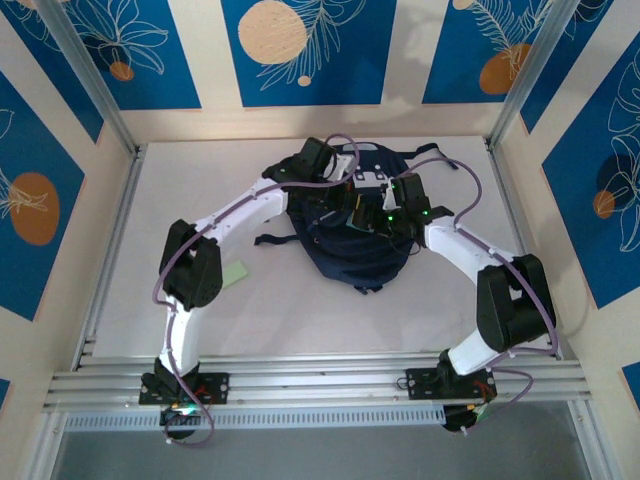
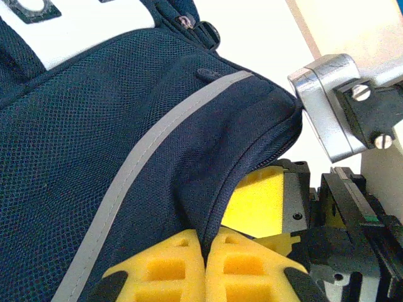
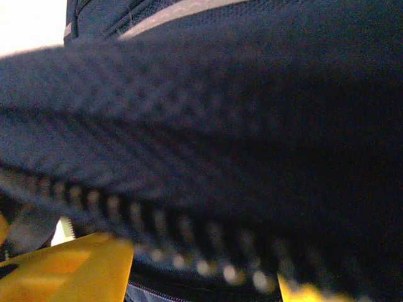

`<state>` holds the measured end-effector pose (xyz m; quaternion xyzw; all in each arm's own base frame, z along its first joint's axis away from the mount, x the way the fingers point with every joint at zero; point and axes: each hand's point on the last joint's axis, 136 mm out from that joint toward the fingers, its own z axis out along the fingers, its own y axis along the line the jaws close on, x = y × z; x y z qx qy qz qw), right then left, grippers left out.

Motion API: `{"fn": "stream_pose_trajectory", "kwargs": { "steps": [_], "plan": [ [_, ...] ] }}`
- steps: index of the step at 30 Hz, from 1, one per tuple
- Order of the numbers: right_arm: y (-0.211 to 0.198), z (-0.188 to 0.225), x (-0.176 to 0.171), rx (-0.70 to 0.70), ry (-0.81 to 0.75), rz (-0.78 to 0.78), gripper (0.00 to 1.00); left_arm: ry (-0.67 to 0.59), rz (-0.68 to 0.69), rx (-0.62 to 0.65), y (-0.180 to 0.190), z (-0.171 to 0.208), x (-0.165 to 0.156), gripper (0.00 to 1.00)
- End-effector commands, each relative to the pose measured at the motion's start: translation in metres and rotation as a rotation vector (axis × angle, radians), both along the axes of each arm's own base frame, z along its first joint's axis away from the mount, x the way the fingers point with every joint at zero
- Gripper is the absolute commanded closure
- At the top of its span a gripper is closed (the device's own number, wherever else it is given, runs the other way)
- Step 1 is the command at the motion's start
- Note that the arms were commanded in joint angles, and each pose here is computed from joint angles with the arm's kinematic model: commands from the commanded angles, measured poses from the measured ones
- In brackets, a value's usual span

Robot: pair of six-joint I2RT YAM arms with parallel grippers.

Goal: Pack the student bag
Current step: Place the loose stationery in the student bag, then pick up the loose stationery from the bottom-left of the table.

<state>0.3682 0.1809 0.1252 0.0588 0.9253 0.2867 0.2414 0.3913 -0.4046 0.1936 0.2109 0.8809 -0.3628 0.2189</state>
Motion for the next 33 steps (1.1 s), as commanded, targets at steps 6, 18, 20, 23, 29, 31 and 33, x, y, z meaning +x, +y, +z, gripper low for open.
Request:
{"fn": "stream_pose_trajectory", "kwargs": {
  "steps": [6,18,20,23,29,31,33],
  "plan": [
    [-0.019,0.018,-0.05,-0.098,-0.007,0.061,0.17,-0.125,0.152,0.022,0.064,0.038,0.014,0.47],
    [-0.015,0.027,-0.06,-0.054,-0.025,0.075,0.01,-0.1,0.45,0.343,0.224,-0.028,-0.007,0.22],
    [-0.011,0.03,-0.059,-0.031,-0.034,0.08,0.01,-0.08,0.495,0.411,0.247,-0.047,-0.013,0.2],
    [-0.006,0.03,-0.057,-0.004,-0.029,0.071,0.0,-0.042,0.535,0.467,0.268,-0.075,-0.02,0.17],
    [0.004,0.025,-0.057,-0.012,-0.019,0.081,0.0,0.084,0.547,0.459,0.288,-0.121,-0.03,0.12],
    [0.006,0.023,-0.058,-0.025,-0.018,0.084,0.0,0.114,0.558,0.452,0.295,-0.131,-0.031,0.11],
    [0.006,0.022,-0.058,-0.036,-0.019,0.081,0.0,0.141,0.577,0.461,0.304,-0.14,-0.033,0.11]
  ]
}}
